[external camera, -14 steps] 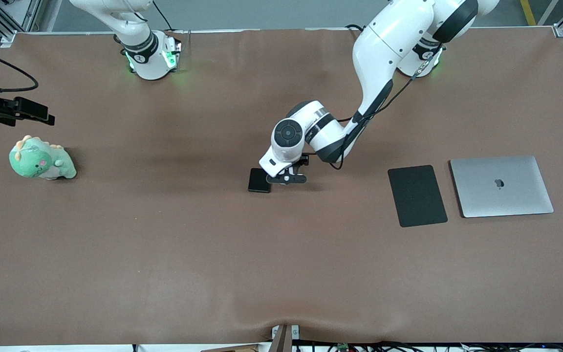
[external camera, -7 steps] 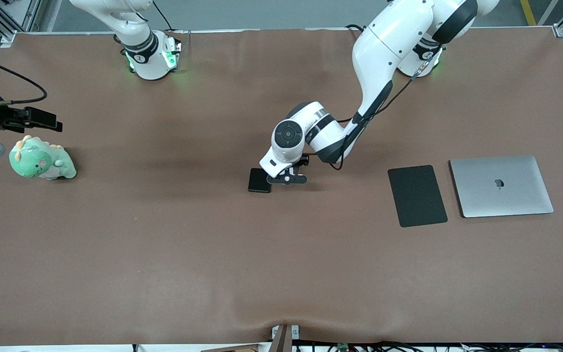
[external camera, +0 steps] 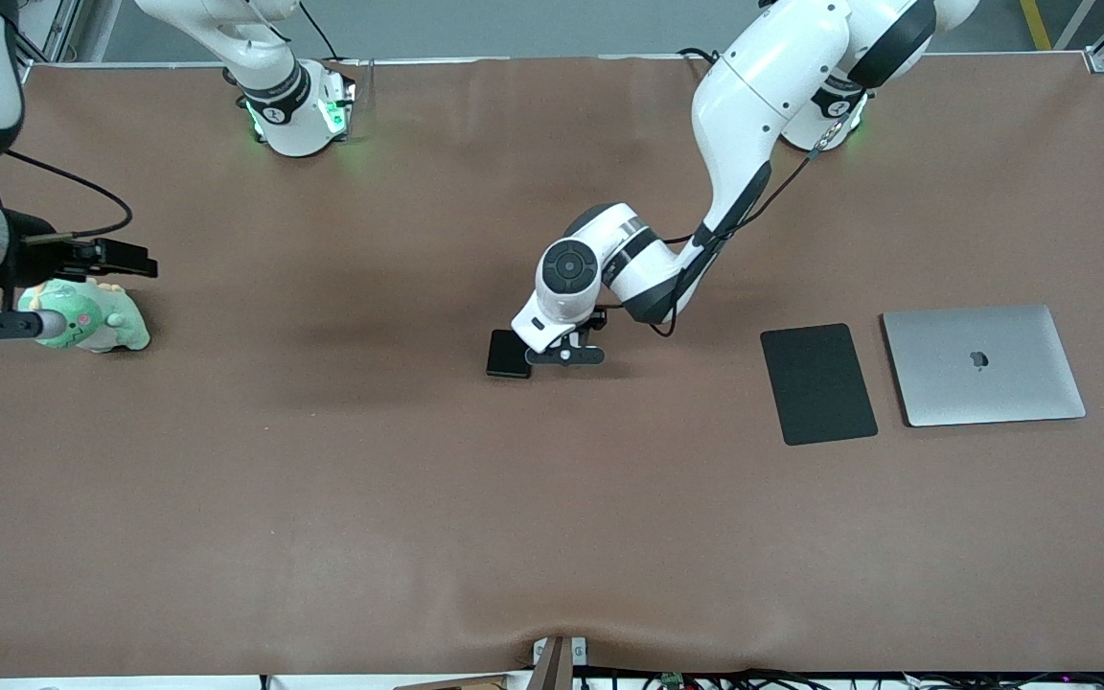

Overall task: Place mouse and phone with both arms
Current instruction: 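Lift the mouse with the left gripper while the right gripper reaches the phone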

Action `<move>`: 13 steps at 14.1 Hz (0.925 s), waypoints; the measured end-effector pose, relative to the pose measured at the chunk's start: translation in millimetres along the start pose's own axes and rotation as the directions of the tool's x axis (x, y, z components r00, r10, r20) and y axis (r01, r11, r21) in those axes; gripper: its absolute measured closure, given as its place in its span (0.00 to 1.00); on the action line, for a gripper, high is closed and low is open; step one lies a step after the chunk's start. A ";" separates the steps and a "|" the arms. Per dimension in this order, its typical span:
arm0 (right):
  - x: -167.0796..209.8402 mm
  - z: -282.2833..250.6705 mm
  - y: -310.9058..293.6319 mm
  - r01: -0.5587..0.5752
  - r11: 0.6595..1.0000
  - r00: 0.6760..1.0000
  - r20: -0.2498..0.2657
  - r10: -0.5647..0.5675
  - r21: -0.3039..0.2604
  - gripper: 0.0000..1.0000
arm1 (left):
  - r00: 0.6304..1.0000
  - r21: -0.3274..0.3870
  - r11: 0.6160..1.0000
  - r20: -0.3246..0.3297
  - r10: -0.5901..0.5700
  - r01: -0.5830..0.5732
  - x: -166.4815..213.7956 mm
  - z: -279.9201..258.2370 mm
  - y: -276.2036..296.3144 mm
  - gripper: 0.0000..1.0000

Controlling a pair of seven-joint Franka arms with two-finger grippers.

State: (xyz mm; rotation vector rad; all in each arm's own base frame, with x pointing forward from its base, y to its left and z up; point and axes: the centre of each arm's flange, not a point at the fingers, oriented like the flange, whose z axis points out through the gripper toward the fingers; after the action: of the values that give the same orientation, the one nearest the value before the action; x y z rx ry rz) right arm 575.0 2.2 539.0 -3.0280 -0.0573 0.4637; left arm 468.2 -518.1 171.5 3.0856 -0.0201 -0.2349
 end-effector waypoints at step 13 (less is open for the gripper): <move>28.0 37.3 -119.9 0.016 1.000 1.000 -0.010 -0.015 0.026 0.00 | 0.985 0.031 0.986 -0.064 -0.161 0.163 67.7 -157.8 -90.8 0.37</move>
State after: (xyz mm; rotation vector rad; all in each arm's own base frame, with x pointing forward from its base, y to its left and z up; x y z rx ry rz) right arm 587.6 125.7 505.1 -3.0022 -0.0738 0.4454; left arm 559.9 -421.3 312.8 3.1304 0.2319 -0.1465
